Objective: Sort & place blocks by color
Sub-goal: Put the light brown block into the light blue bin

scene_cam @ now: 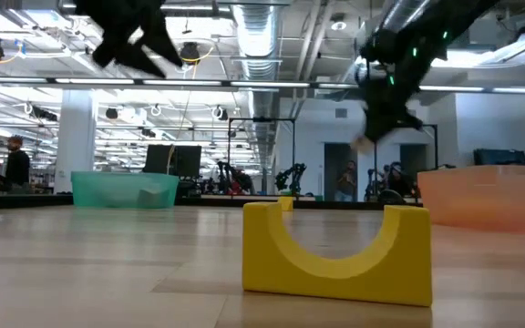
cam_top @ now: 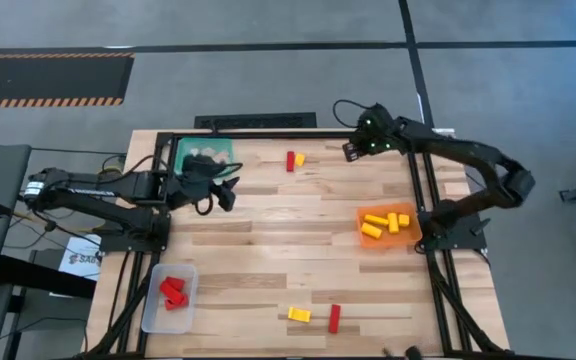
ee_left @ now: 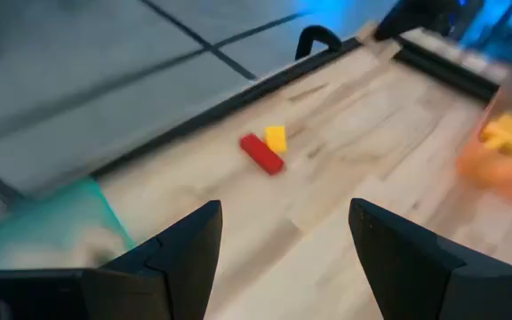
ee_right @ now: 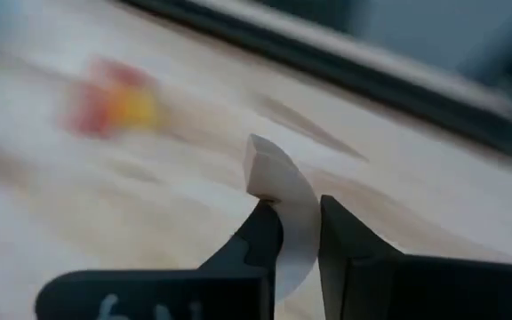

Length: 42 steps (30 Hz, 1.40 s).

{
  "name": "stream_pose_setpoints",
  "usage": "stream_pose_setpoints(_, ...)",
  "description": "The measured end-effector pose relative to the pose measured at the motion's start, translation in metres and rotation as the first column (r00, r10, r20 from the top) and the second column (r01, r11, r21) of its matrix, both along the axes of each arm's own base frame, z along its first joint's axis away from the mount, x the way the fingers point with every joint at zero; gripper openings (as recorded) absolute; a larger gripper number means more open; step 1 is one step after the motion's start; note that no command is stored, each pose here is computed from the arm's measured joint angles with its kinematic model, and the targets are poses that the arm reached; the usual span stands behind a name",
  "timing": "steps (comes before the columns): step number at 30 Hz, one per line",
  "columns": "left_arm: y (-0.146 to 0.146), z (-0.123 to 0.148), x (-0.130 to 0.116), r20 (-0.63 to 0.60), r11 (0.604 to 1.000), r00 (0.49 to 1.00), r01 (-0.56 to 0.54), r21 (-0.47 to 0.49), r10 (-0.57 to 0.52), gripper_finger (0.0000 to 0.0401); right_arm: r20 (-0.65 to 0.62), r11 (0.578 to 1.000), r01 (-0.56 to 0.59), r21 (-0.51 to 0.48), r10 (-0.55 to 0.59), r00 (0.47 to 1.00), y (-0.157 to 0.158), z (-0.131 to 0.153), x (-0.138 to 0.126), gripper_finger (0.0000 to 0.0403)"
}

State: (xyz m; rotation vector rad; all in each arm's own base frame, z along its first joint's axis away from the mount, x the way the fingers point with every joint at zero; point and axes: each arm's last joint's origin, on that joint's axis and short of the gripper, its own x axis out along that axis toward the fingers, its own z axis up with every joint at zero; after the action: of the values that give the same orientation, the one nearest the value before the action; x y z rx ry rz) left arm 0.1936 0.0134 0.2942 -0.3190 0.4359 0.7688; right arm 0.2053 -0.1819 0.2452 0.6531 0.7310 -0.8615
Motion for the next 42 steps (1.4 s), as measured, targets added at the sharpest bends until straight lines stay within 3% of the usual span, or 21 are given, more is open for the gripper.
stream_pose_setpoints(3,0.002,-0.030,0.002,0.165,0.987,0.986,0.000,-0.159,0.027,0.0233,0.188,0.983,-0.169,-0.072,0.180,0.965,0.025,0.024,0.020,0.0049)
stream_pose_setpoints(6,0.002,-0.052,0.011,0.408,0.953,0.909,0.197,-0.229,-0.090,0.0233,0.336,0.928,-0.343,-0.147,0.373,0.865,0.048,0.040,0.038,0.0048)
stream_pose_setpoints(8,0.004,-0.059,0.018,0.551,0.931,0.821,0.303,-0.204,-0.146,0.0233,0.412,0.884,-0.426,-0.191,0.466,0.783,0.061,0.048,0.049,0.0049)
stream_pose_setpoints(12,0.011,-0.065,0.025,0.685,0.926,0.720,0.325,-0.194,-0.110,0.0233,0.512,0.809,-0.519,-0.275,0.580,0.633,0.083,0.057,0.071,0.0050)
stream_pose_setpoints(18,0.014,-0.051,0.042,0.705,0.927,0.679,0.366,-0.083,-0.205,0.0233,0.604,0.761,-0.567,-0.315,0.622,0.498,0.112,0.051,0.103,0.0051)
stream_pose_setpoints(26,0.012,-0.031,0.055,0.628,0.917,0.688,0.382,0.113,-0.364,0.0233,0.671,0.783,-0.580,-0.224,0.556,0.490,0.129,0.026,0.131,0.0051)
stream_pose_setpoints(34,0.012,-0.039,0.055,0.561,0.916,0.740,0.392,0.091,-0.372,0.0233,0.712,0.786,-0.581,-0.211,0.531,0.460,0.135,0.019,0.141,0.0052)
stream_pose_setpoints(42,0.011,-0.039,0.056,0.558,0.894,0.720,0.436,0.098,-0.412,0.0233,0.719,0.804,-0.553,-0.218,0.516,0.466,0.132,0.019,0.142,0.0052)
